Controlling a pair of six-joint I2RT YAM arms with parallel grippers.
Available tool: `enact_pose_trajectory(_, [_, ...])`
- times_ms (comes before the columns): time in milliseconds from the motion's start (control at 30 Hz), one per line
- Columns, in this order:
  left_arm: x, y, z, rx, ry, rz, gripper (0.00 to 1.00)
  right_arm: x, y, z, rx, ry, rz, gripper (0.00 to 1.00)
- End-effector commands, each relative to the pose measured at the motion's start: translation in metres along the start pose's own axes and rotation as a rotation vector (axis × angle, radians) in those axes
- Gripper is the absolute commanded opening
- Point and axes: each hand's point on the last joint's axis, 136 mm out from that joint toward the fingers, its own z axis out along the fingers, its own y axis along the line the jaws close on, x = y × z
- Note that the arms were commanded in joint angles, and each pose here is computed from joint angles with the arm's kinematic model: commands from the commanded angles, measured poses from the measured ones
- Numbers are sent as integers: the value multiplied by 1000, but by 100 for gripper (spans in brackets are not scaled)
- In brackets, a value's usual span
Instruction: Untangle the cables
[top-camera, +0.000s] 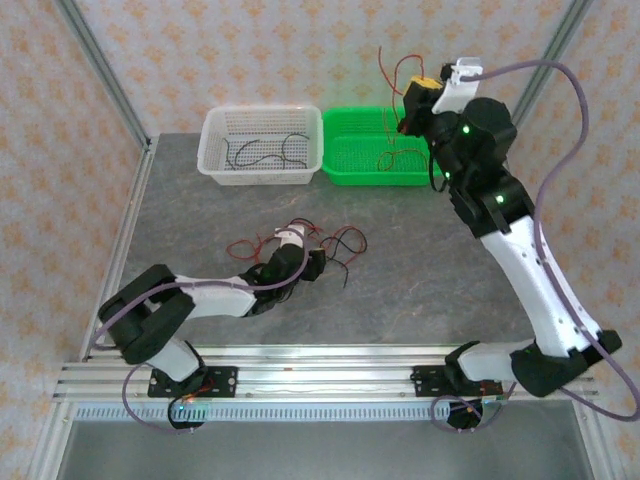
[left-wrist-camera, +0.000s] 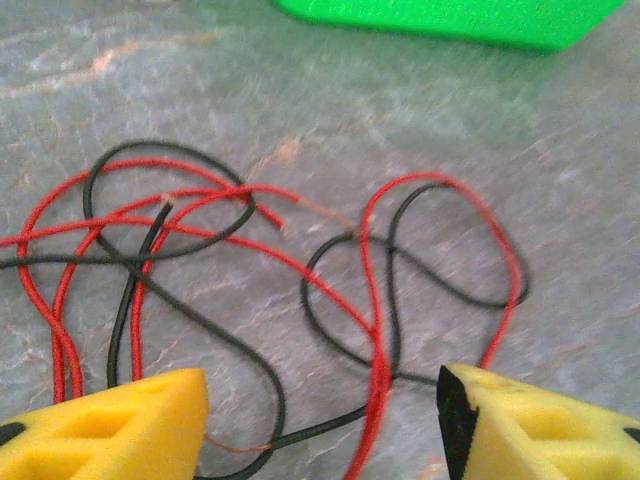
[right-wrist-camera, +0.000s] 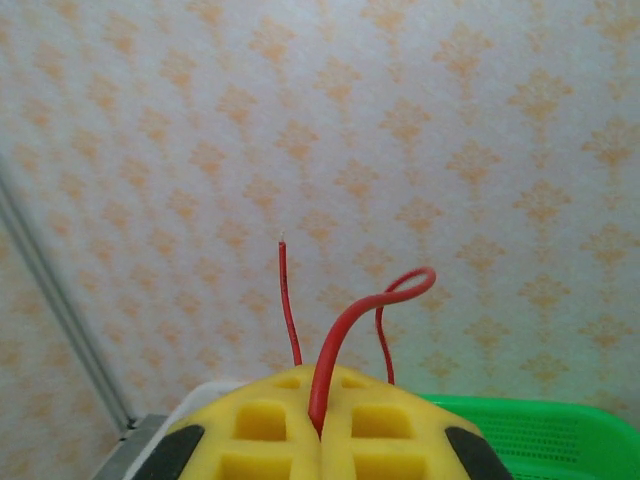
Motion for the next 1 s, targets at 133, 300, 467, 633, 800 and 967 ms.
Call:
enact_pose_trajectory(133, [-49, -18, -43, 92, -102, -40, 70, 18, -32, 62, 20, 22, 43, 0])
enact_pose_trajectory(300, [-72, -14, -72, 93, -150, -65, 70, 61, -61, 104, 59, 92, 69, 0])
enact_pose_trajectory(467, [-82, -5, -95, 87, -182, -95, 70, 116, -87, 140, 105, 182, 76, 0])
enact_pose_trajectory(633, [-84, 3, -111, 85, -198, -130, 70, 169, -104, 164, 142, 267, 63, 0])
enact_pose_trajectory(800, [-80, 12, -119, 74, -201, -161, 70, 210, -116, 172, 176, 336, 55, 0])
enact_pose_trajectory(967, [-77, 24, -125, 27, -199, -202, 69, 262, -133, 170, 227, 437, 42, 0])
